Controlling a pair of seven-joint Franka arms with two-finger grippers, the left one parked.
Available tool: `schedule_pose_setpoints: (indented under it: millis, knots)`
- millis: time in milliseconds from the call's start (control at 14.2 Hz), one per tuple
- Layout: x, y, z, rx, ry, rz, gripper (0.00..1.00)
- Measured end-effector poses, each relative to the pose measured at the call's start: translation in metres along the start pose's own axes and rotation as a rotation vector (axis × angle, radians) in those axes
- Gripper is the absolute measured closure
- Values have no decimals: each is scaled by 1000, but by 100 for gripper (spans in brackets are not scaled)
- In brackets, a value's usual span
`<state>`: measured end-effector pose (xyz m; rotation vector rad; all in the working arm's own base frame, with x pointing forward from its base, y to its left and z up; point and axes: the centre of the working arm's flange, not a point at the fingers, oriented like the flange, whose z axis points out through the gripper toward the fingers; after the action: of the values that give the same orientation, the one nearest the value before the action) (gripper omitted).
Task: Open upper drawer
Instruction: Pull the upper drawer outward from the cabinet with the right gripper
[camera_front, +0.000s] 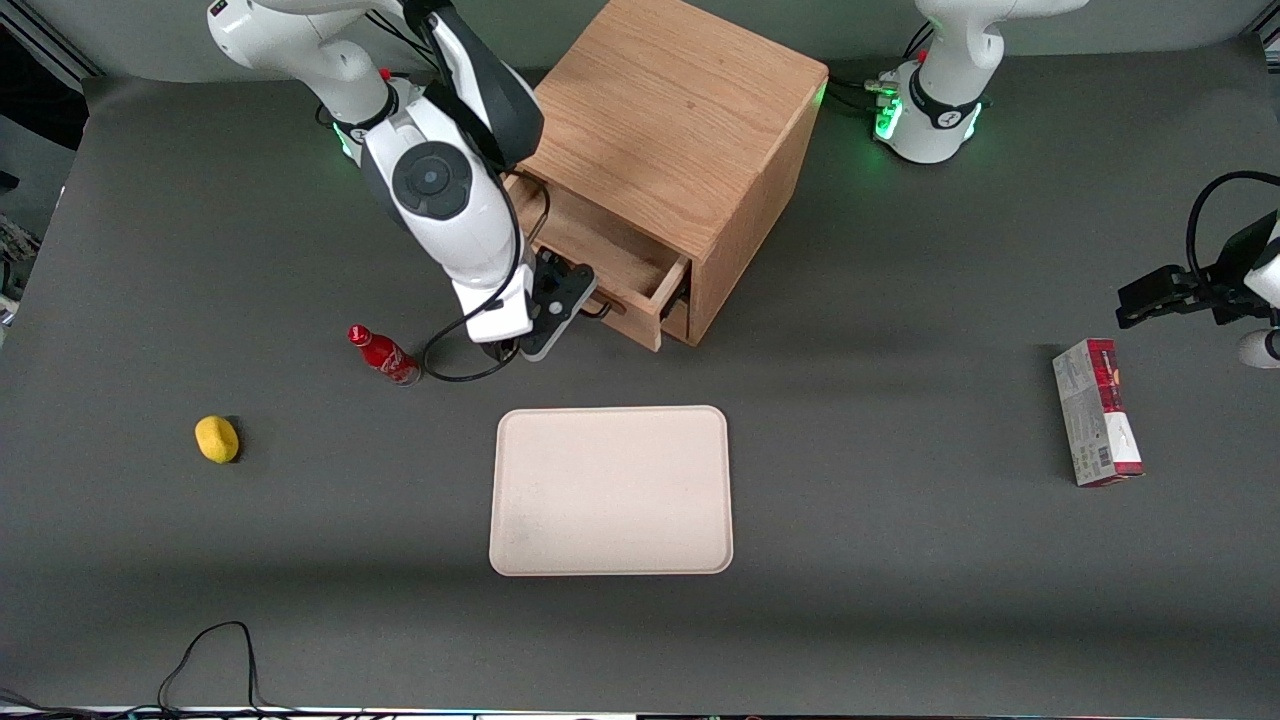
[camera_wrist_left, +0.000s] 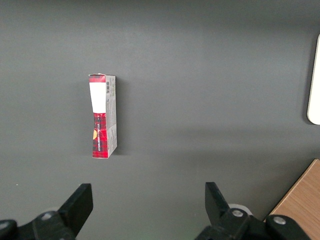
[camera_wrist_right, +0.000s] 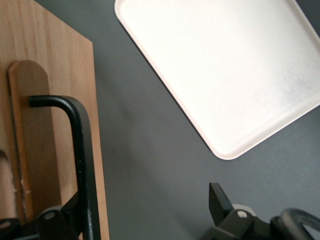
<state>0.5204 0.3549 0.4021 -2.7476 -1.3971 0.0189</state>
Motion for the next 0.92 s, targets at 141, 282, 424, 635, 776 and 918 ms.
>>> schedule_pose_setpoints:
  millis: [141,282,424,635,776,918]
  knots:
    - [1,15,-1,-3,6,1,0]
    - [1,24,-2,-3,5,10,0]
    - [2,35,-6,-2,3,14,0]
    - [3,53,-9,-1,1,16,0]
    - [2,65,-9,-2,4,19,0]
    - [0,77,-9,-5,8,33,0]
